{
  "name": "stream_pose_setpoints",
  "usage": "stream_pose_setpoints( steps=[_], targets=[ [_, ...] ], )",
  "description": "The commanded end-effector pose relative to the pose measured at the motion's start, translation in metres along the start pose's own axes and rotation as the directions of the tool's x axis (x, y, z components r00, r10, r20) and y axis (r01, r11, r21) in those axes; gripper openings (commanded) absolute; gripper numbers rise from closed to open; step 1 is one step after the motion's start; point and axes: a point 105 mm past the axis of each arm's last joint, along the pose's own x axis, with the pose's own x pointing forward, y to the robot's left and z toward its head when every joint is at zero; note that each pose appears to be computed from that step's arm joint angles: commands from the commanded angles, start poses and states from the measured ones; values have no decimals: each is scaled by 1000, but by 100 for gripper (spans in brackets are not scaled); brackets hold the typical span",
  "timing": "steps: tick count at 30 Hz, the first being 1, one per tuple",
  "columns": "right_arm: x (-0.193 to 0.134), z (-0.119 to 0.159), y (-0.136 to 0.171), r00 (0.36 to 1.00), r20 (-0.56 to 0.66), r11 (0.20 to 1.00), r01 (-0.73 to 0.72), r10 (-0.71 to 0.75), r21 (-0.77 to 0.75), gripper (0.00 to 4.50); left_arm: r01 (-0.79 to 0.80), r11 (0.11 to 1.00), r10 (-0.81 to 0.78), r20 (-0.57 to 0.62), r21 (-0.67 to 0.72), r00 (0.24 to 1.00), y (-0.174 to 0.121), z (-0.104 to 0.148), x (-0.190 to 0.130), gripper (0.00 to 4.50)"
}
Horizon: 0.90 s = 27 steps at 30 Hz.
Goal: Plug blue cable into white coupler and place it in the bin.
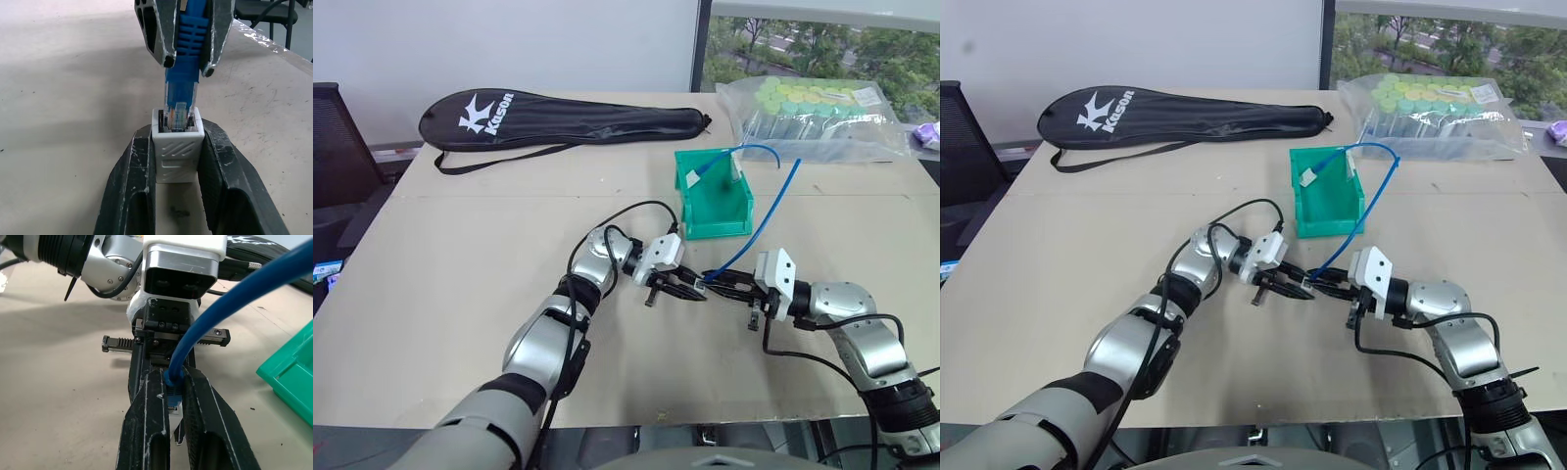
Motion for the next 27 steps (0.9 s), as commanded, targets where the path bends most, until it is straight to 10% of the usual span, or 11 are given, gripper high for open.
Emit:
stream_pose_setpoints(
  steps=[1,15,22,27],
  targets=[
    [1,-8,5,994,-84,997,-70,67,-32,0,22,1000,-23,-36,-2,999,-3,-6,2,60],
    [8,-81,33,918,-339,954,-110,204,278,0,-1,1000,1,-21,-4,1000,-3,-6,3,60],
    [23,1,-1,997,70,972,-34,18,233,0,-5,1000,5,-21,-10,1000,-6,-10,1,60],
    [12,37,-12,988,153,984,-15,-12,175,0,-25,999,25,-5,-22,1000,-8,-13,-1,60]
  ],
)
